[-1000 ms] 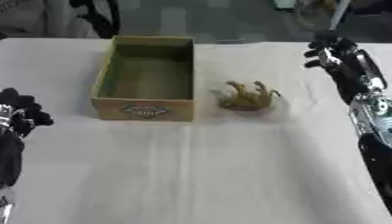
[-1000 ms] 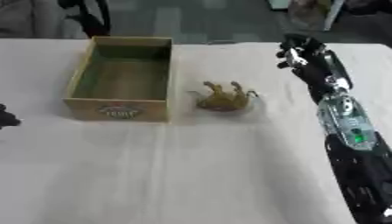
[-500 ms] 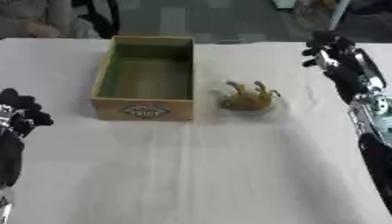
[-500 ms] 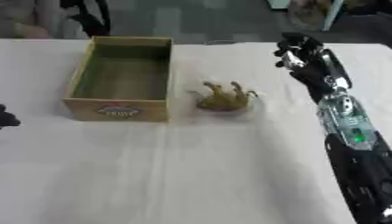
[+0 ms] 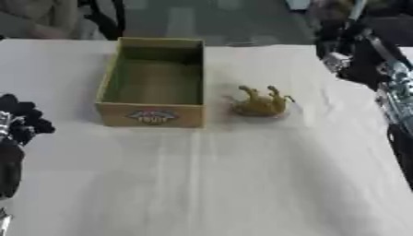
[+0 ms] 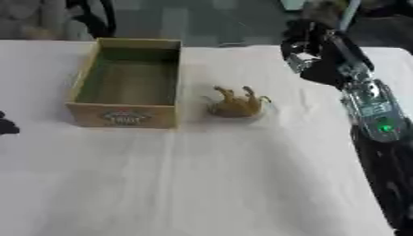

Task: Pick up objects on the table and place them in the box.

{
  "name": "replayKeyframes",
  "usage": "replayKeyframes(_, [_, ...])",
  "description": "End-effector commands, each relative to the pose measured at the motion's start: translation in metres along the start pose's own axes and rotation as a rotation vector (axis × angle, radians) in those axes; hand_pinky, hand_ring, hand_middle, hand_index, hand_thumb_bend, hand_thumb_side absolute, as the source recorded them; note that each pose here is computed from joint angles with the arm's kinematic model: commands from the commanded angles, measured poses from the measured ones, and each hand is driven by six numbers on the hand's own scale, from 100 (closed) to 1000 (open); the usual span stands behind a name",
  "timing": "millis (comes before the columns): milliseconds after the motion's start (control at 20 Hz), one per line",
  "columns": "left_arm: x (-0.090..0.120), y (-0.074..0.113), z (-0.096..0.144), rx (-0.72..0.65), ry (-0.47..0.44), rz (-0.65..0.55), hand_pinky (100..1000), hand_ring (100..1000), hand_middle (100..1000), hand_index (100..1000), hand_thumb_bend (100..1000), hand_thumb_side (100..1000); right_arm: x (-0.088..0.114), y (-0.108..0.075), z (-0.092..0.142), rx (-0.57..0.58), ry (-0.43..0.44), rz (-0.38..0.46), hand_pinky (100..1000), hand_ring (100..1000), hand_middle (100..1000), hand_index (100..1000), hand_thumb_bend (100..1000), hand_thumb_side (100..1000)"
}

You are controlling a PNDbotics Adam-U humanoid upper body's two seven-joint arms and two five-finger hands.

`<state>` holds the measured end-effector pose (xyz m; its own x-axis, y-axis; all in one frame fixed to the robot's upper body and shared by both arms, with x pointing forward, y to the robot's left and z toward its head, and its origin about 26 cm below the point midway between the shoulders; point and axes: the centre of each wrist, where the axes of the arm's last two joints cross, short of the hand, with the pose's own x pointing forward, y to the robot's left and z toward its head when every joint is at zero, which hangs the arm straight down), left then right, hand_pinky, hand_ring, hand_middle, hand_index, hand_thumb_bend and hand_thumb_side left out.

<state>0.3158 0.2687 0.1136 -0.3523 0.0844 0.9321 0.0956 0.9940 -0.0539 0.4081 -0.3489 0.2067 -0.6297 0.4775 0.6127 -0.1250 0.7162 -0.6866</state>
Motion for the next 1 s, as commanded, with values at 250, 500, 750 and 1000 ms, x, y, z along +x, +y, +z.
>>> replayKeyframes(250, [0.005, 0.002, -0.001, -0.015, -0.012, -0.021, 558, 510, 502, 605, 256, 590, 0.013, -0.027, -0.024, 0.205, -0.010, 0.276, 695, 791, 756, 851, 334, 247])
replayKeyframes(500, [0.005, 0.002, -0.001, -0.020, -0.012, -0.022, 558, 510, 502, 605, 252, 588, 0.005, -0.013, -0.042, 0.309, 0.022, 0.376, 739, 842, 795, 863, 405, 283])
replayKeyframes(750, [0.004, 0.001, -0.001, -0.024, -0.009, -0.018, 558, 510, 501, 605, 252, 588, -0.004, 0.008, -0.059, 0.399, 0.048, 0.476, 773, 875, 818, 873, 445, 322])
replayKeyframes(1000, [0.004, 0.001, -0.001, -0.026, -0.006, -0.016, 558, 510, 501, 605, 251, 588, -0.016, 0.028, -0.068, 0.462, 0.084, 0.519, 773, 871, 814, 873, 448, 360])
